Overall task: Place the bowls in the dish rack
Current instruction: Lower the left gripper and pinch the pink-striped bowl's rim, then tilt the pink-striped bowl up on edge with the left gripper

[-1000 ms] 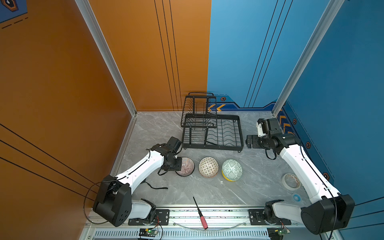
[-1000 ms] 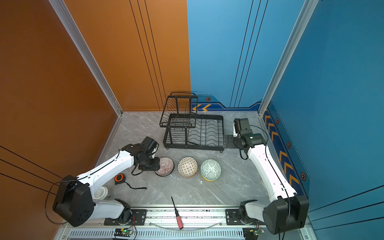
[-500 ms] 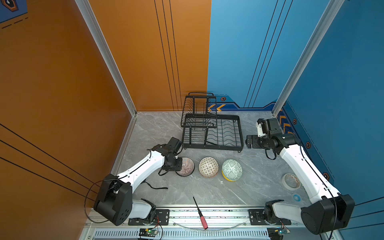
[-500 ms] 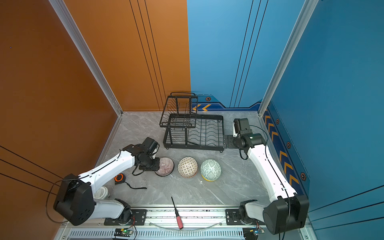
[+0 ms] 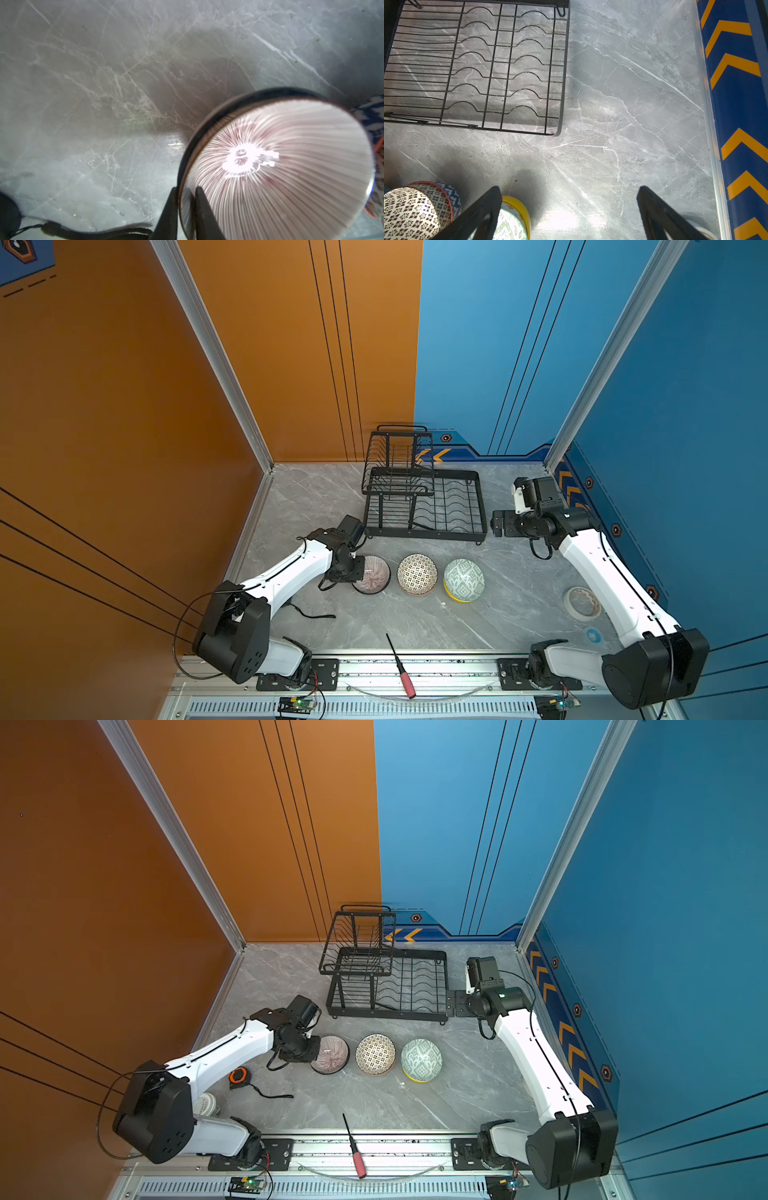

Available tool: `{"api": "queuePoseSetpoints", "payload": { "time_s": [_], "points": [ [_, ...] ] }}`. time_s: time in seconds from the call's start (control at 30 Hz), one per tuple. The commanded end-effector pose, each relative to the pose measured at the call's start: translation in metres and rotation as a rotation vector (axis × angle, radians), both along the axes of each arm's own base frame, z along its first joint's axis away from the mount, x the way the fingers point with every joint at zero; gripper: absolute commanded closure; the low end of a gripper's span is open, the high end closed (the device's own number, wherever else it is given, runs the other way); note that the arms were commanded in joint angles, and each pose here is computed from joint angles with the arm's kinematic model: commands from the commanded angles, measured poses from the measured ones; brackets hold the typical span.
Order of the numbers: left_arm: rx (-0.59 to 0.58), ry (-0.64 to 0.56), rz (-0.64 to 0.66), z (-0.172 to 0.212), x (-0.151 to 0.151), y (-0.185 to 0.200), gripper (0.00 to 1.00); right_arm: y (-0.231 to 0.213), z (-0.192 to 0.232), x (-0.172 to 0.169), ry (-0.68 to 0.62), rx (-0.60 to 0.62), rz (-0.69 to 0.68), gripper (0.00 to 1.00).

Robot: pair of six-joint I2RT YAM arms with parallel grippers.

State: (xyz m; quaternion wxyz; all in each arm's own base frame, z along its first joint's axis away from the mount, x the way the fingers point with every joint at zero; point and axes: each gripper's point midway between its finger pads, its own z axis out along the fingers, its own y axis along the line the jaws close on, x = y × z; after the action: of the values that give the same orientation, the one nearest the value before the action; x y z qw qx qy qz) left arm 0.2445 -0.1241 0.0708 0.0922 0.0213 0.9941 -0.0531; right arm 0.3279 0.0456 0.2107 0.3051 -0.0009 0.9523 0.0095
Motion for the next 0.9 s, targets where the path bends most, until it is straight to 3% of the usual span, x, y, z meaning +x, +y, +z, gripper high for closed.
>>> {"api": "queuePoseSetpoints", "payload": {
  "time_s": [0.0, 0.33, 0.87],
  "points": [
    [0.025, 0.012, -0.010, -0.002, -0.005, 0.004, 0.89, 0.002, 0.002, -0.002, -0.014, -0.002, 0.022, 0.00],
    [0.049, -0.011, -0.011, 0.013, -0.001, 0.007, 1.00, 0.002, 0.000, -0.002, -0.012, -0.002, 0.023, 0.00],
    [0.191, -0.045, -0.078, 0.033, 0.009, 0.008, 1.00, 0.005, -0.001, -0.001, -0.011, 0.003, 0.034, 0.00]
  ]
}}
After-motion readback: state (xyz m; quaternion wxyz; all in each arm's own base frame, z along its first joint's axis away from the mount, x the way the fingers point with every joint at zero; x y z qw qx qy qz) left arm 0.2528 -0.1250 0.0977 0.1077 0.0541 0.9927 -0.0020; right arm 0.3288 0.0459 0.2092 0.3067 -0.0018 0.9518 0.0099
